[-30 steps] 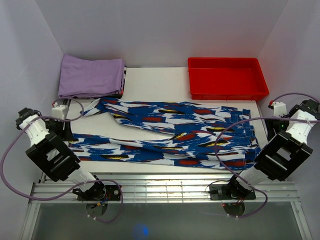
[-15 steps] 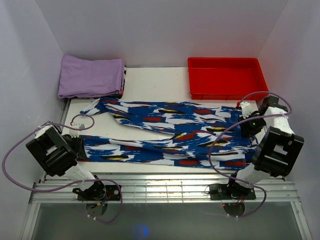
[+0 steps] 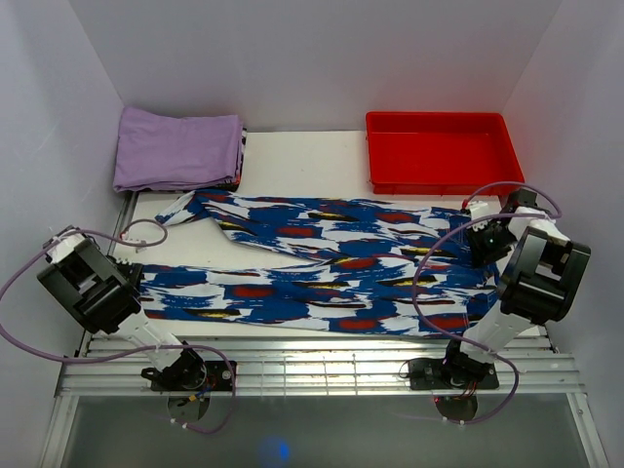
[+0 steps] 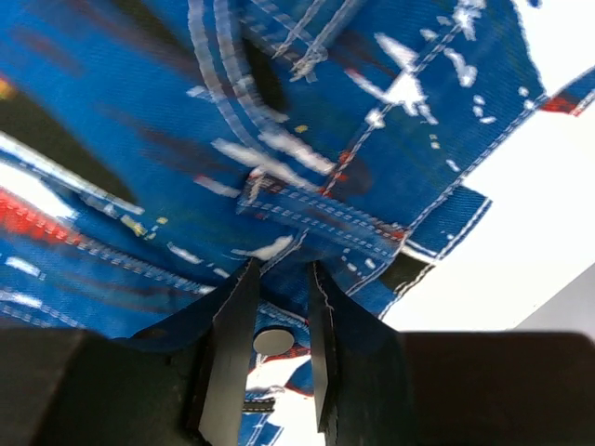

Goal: Fold and stack the trousers
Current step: Flatten the trousers out

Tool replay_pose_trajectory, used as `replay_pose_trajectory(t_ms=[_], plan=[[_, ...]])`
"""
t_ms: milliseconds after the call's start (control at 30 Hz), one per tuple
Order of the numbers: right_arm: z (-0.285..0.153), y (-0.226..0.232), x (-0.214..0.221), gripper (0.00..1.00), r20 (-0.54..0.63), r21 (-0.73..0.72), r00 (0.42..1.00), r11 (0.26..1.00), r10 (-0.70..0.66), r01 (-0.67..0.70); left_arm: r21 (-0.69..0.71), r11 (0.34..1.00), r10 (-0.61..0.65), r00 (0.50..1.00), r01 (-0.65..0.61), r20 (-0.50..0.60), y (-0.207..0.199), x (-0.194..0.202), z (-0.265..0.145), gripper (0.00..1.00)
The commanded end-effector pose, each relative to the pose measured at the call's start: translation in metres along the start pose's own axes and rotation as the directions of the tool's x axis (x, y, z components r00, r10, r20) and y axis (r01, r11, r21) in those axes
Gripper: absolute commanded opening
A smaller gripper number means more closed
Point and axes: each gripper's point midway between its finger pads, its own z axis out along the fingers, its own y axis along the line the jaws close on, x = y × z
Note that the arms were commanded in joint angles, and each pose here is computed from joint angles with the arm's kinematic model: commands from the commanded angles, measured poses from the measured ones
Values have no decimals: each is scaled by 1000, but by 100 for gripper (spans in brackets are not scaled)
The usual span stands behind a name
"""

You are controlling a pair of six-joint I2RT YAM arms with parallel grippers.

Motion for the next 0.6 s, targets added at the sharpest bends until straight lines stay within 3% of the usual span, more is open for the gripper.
replay_pose_trajectory(t_ms=[0, 33, 100, 133, 233, 267, 333, 367, 400, 567], plan=[[-17, 15, -2, 33, 61, -15, 990, 991, -130, 132, 51, 981, 176, 974, -185, 143, -21, -24, -39, 65], [-19, 22, 1, 33, 69, -33, 977, 978, -203, 206, 70, 971, 201, 943, -227, 265, -34, -45, -49, 69], [-27, 26, 3, 33, 79, -13, 961, 964, -264, 266, 24, 963, 236, 888, -267, 395, -44, -71, -76, 73], [-31, 25, 0, 34, 90, -2, 956, 960, -280, 281, -2, 959, 249, 837, -285, 487, -47, -97, -93, 77], [-54, 20, -32, 37, 177, 1, 950, 965, -257, 261, 2, 986, 133, 784, -169, 607, -34, -148, -113, 84], [-60, 19, -41, 39, 201, -3, 954, 974, -223, 228, 9, 990, 99, 742, -141, 663, -26, -170, -127, 91], [-74, 9, -69, 42, 266, 7, 942, 977, -206, 212, 67, 988, 57, 733, -139, 678, -17, -198, -115, 93], [-72, 9, -71, 44, 260, -17, 949, 982, -175, 186, 54, 983, 85, 697, -175, 712, -13, -217, -128, 94], [-73, 6, -76, 44, 262, -16, 950, 984, -169, 180, 53, 979, 101, 693, -197, 714, -9, -227, -124, 94], [-72, -4, -93, 46, 254, -36, 957, 988, -138, 152, 60, 957, 175, 733, -283, 657, 6, -271, -75, 93]])
